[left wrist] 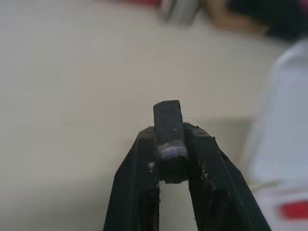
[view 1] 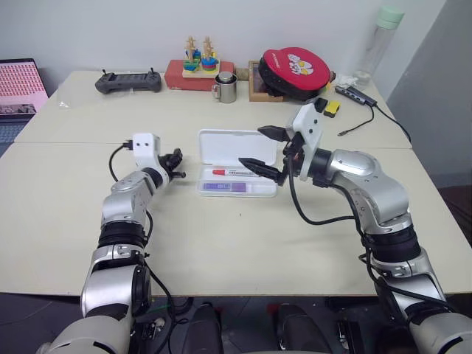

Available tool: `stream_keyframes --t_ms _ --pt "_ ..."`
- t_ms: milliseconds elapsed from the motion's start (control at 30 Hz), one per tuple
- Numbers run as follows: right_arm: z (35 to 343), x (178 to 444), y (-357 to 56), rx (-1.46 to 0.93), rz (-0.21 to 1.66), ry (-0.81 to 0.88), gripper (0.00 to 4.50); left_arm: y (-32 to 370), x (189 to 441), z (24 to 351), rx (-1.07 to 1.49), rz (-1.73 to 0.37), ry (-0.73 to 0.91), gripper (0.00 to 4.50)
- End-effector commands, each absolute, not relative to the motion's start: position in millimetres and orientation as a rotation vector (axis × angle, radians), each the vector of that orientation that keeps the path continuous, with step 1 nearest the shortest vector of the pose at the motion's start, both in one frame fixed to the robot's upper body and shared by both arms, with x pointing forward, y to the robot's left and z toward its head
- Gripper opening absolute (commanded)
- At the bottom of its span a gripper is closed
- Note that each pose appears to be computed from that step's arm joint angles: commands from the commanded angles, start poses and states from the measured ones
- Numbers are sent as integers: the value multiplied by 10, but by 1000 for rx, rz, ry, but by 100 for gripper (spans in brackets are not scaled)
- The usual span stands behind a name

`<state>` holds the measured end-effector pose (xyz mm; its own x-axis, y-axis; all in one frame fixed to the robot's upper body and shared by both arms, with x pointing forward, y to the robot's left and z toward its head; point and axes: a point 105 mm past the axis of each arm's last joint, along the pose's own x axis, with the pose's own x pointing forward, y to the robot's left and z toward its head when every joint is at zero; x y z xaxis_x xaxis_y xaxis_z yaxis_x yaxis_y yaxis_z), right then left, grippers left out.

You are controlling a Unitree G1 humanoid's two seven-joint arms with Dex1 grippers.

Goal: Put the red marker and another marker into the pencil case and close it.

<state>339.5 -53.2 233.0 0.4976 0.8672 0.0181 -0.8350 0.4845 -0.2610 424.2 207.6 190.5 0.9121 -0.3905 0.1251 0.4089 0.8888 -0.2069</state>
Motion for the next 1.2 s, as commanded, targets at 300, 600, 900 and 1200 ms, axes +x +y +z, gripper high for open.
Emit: stream_keyframes --t_ms 300,600,900,1200 --pt "2302 3169 -980 -299 972 -123 450 691 3453 1879 377 -1334 -50 47" --pt "2151 3061 -946 -291 903 -81 450 546 3768 1527 527 -1352 53 47" --pt "2102 3019 -983 -280 848 -70 450 476 3819 1389 571 -1385 75 47" --pt "2114 3055 -1006 -280 830 -74 450 508 3858 1364 586 -1371 76 209"
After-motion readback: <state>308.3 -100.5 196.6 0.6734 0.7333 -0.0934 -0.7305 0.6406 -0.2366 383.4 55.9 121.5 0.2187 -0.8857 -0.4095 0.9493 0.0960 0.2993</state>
